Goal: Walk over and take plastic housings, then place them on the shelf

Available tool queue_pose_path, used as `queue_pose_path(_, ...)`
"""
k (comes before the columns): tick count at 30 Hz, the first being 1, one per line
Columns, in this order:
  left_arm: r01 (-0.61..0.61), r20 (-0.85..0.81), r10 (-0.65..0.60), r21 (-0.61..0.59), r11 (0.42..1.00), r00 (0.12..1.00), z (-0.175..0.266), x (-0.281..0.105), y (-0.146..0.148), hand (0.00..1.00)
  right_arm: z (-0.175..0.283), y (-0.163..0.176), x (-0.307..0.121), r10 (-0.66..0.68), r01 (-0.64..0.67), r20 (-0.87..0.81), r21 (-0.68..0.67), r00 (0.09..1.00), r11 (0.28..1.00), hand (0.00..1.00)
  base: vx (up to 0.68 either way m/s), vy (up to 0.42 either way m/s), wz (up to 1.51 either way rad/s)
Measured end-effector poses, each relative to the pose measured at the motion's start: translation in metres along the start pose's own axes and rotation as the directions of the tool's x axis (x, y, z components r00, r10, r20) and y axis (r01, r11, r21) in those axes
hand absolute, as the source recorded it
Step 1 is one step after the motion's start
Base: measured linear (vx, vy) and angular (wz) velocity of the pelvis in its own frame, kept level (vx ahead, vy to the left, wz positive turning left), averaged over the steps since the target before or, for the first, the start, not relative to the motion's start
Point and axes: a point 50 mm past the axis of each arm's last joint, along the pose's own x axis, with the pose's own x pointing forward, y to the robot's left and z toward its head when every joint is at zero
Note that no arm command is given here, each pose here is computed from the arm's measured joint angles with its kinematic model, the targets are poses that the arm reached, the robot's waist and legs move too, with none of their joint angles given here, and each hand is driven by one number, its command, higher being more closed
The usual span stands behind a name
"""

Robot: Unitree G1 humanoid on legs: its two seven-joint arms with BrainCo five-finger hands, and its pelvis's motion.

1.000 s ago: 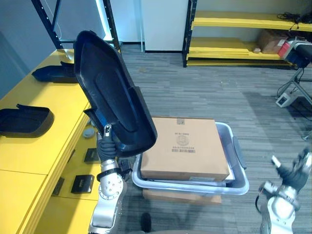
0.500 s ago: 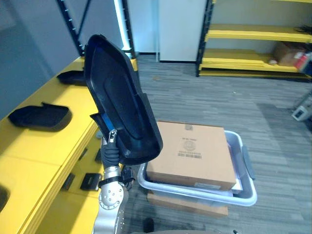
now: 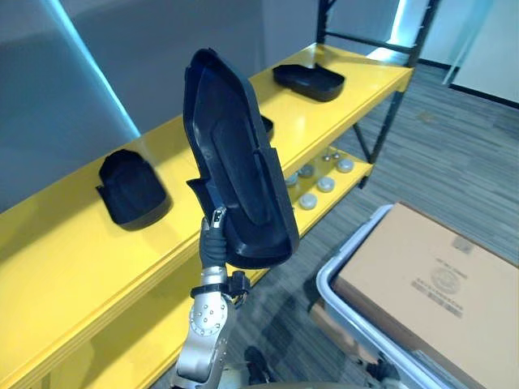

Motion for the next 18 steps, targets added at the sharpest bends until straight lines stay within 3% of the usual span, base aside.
queue_pose_path(8,-0.025,-0.020,0.027,0.056,0.998,0.999,-0.006,0.002,0.011,1.00,0.014,0.007,-0.002,0.022,-0.017,0.081,-0.059,0.996,0.998,0.00,0.21,0.063,0.78)
queue_pose_path(12,-0.084,-0.011,0.084,0.054,0.995,0.996,-0.005,0.001,0.018,1.00,0.009,0.009,-0.006,0.029,-0.024,0.079,-0.057,0.996,0.998,0.00,0.27,-0.115,1.09)
queue_pose_path(18,-0.147,-0.052,0.149,0.037,0.988,0.988,-0.011,-0.015,0.024,1.00,0.011,0.013,-0.007,0.047,-0.041,0.097,-0.067,0.994,0.997,0.00,0.15,-0.166,0.32)
